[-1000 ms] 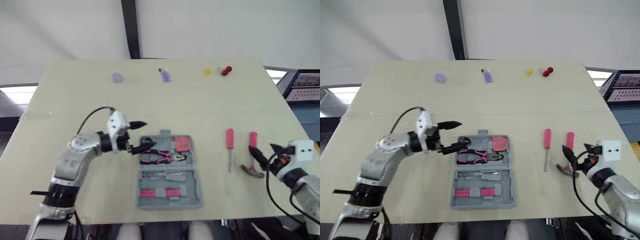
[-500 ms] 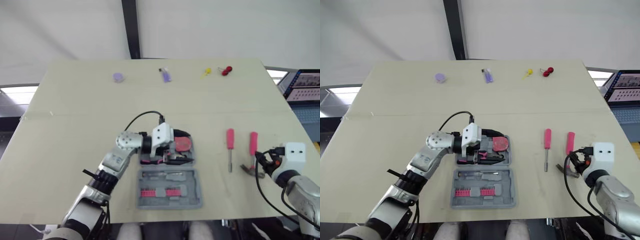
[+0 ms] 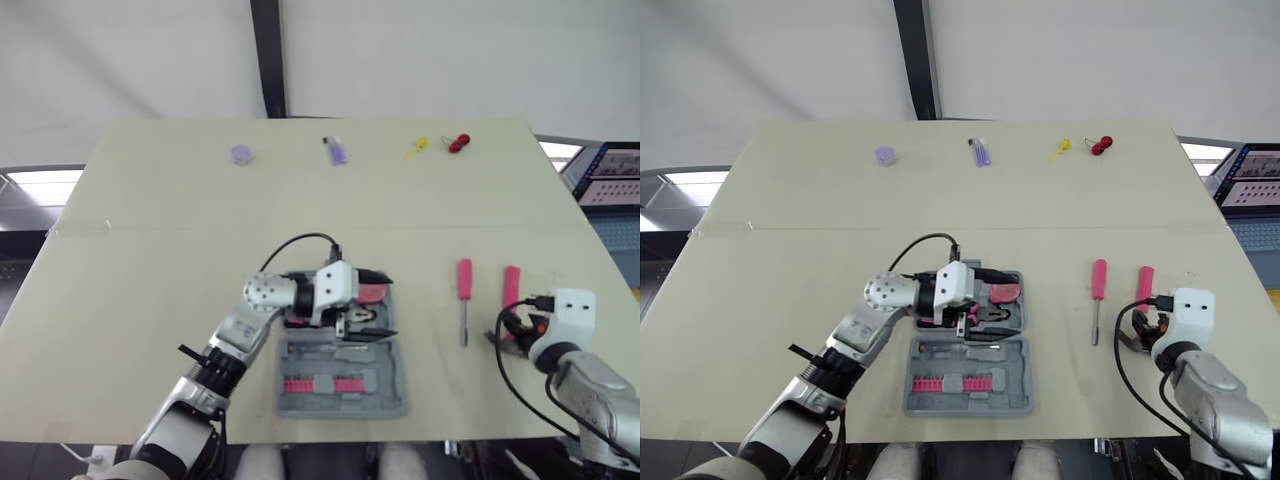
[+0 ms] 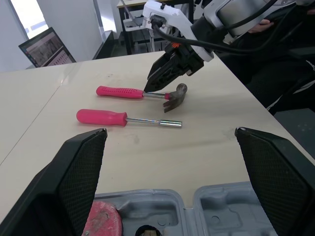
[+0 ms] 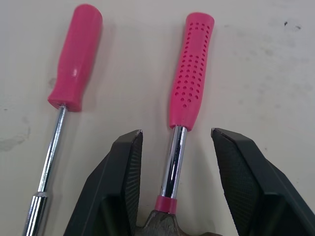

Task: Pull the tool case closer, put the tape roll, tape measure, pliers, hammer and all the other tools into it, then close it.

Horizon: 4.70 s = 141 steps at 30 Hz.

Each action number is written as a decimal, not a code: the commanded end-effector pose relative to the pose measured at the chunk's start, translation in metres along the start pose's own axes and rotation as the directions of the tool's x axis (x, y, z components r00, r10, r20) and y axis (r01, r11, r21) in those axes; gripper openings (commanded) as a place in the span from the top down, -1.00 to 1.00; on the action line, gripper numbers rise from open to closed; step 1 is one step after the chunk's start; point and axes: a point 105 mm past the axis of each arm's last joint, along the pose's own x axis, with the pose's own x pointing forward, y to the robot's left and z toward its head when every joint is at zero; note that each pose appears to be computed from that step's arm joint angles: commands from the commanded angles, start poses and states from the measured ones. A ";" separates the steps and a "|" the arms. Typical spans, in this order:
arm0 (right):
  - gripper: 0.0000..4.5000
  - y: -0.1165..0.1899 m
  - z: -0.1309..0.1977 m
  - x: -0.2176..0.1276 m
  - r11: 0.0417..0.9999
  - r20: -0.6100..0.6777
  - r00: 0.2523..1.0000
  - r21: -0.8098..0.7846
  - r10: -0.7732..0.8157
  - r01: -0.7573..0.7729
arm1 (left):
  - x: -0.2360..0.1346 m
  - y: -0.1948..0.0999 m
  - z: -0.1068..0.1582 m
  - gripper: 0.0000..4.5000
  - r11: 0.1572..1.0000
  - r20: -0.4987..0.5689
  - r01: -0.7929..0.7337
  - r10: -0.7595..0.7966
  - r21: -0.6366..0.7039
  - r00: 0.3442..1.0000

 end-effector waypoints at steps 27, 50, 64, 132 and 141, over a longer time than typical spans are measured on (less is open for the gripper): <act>-0.05 -0.002 -0.029 0.014 0.997 -0.189 0.980 0.032 -0.062 0.070 | 0.001 0.001 0.005 -1.00 0.998 -0.009 -0.030 0.031 0.046 0.999; -0.05 -0.001 -0.040 0.002 0.999 -0.251 0.967 0.020 -0.034 0.040 | 0.002 -0.001 0.003 -1.00 0.999 -0.014 -0.026 0.026 0.039 1.000; 0.75 0.001 -0.043 0.004 0.998 -0.249 0.968 0.044 -0.036 0.048 | 0.003 0.001 0.004 -1.00 0.998 -0.010 -0.030 0.030 0.046 0.999; 0.98 0.220 0.027 -0.096 -0.177 -0.717 0.449 -0.614 0.534 -0.770 | -0.185 -0.137 -0.034 -1.00 0.808 -0.173 -0.567 0.543 -0.159 0.822; 0.98 0.232 0.016 -0.097 -0.198 -0.726 0.451 -0.616 0.519 -0.763 | -0.184 -0.144 -0.037 -1.00 0.811 -0.188 -0.560 0.531 -0.169 0.826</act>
